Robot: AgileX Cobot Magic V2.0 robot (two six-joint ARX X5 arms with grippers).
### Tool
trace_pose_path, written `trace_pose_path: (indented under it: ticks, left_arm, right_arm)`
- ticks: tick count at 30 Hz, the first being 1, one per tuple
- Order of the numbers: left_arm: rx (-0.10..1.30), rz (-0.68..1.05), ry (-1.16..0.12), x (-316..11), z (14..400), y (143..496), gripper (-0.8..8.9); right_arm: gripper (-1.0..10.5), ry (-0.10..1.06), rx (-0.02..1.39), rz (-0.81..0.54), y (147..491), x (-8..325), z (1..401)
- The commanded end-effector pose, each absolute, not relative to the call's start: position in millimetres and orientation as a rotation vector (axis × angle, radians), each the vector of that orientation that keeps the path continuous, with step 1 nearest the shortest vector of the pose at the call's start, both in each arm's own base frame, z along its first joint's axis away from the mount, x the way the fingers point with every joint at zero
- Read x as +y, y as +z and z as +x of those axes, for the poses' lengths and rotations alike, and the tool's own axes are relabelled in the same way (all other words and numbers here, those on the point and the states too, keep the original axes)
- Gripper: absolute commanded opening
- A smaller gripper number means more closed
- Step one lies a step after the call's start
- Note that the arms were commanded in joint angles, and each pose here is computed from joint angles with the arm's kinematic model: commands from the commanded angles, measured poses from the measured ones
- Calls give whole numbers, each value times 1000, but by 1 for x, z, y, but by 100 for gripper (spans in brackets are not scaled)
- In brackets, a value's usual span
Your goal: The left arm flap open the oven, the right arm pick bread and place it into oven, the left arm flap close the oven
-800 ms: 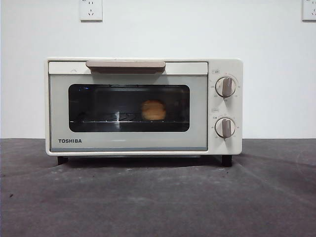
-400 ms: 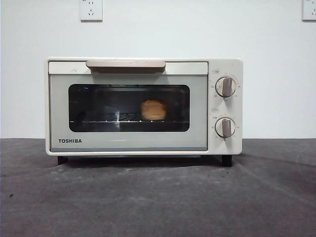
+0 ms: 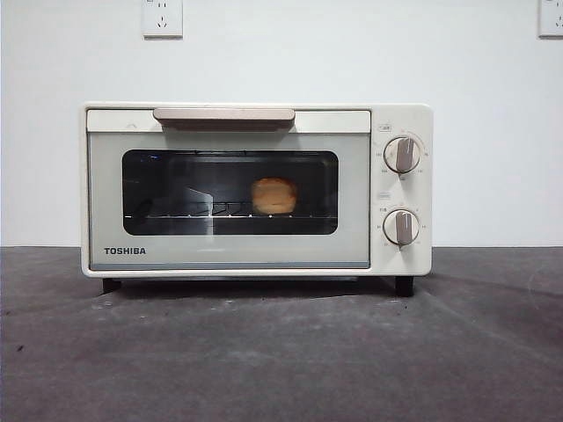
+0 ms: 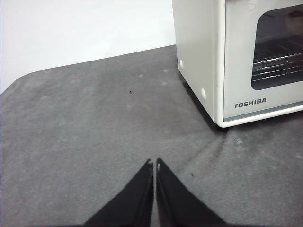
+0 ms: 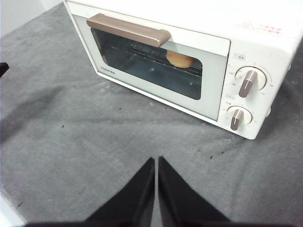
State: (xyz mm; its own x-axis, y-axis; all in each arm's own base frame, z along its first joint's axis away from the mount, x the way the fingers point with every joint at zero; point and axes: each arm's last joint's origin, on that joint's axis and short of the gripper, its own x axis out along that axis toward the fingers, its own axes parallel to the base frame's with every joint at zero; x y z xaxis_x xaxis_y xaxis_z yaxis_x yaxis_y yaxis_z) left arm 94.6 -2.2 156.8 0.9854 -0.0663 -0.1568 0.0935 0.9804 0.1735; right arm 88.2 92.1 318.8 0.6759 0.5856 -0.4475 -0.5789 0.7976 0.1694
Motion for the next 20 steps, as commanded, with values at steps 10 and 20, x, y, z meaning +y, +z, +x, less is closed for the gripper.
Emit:
trace_pose_path:
  ticks: [10, 20]
  left_arm:
    - [183, 187, -87, -2, 94, 152, 19]
    - [182, 187, -87, -2, 94, 152, 19]
  right_arm:
    - [6, 642, 479, 19, 324, 90, 88]
    - [6, 227, 329, 131, 317, 38, 99]
